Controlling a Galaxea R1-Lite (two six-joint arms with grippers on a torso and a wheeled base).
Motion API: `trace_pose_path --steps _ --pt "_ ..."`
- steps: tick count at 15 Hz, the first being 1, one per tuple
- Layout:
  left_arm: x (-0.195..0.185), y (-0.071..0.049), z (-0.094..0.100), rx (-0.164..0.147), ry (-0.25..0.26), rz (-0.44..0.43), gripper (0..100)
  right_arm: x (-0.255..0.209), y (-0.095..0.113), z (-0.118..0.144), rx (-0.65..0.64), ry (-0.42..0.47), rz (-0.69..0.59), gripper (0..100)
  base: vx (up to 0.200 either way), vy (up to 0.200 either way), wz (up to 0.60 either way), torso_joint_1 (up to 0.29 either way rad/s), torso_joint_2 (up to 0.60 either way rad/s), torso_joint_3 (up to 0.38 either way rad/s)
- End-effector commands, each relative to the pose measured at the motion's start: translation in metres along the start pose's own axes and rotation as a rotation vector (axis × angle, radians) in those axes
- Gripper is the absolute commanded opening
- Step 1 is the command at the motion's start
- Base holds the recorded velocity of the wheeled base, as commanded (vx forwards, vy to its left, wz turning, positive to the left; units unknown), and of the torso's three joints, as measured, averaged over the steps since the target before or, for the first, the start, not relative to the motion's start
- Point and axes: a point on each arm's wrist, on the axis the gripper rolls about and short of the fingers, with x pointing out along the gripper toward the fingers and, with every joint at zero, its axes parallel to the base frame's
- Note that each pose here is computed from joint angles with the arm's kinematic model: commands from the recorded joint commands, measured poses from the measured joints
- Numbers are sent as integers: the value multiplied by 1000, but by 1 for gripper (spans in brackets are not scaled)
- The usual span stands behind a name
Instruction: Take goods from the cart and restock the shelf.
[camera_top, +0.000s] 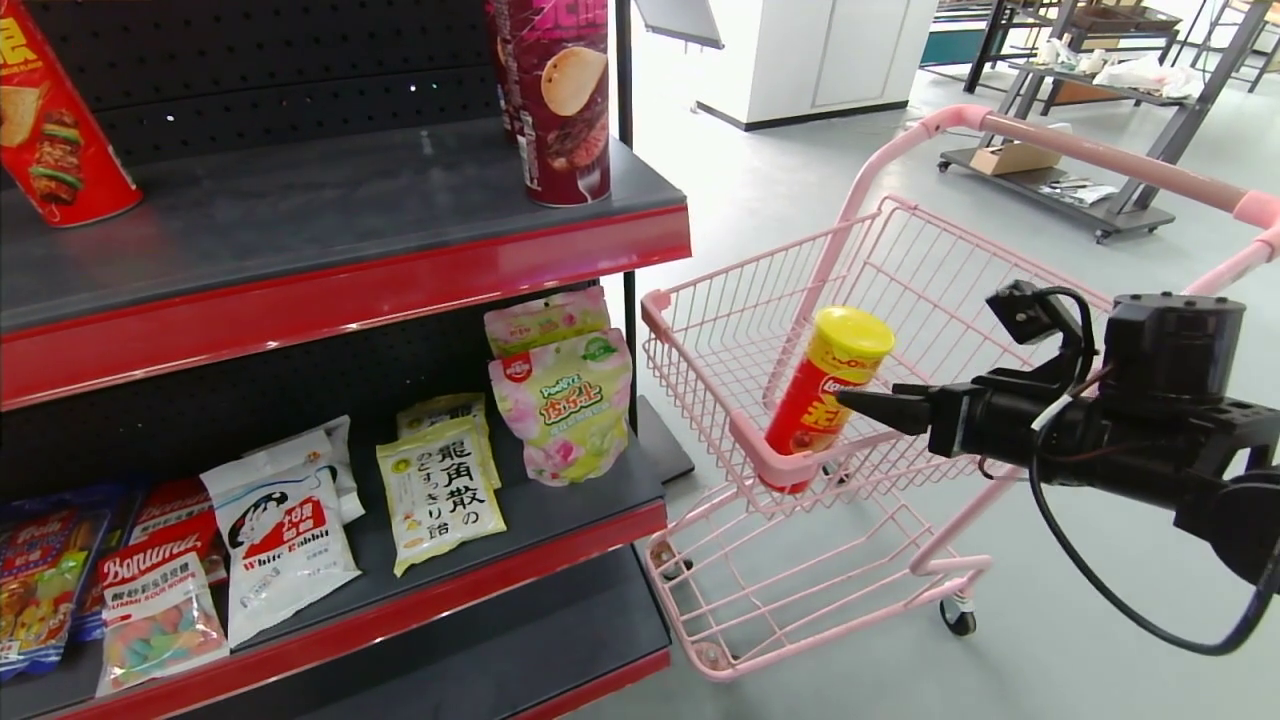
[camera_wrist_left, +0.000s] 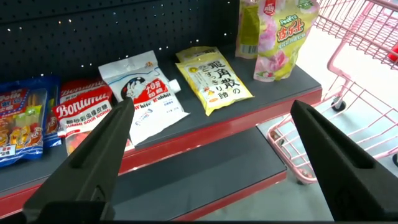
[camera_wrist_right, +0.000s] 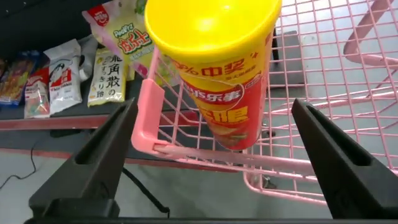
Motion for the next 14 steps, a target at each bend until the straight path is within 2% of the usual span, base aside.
trace_pose_path --steps 1,10,11,14 --pt "0 0 0 0 2 0 100 25 -10 4 3 0 -3 100 0 0 0 0 0 0" --pt "0 0 0 0 2 0 100 73 -11 4 -14 9 33 100 0 0 0 0 0 0" --pt "0 0 0 0 1 -2 100 76 -12 2 -11 18 32 0 0 0 0 0 0 0" --pt "0 0 0 0 2 0 100 80 -13 -4 -8 23 23 0 0 0 0 0 0 0"
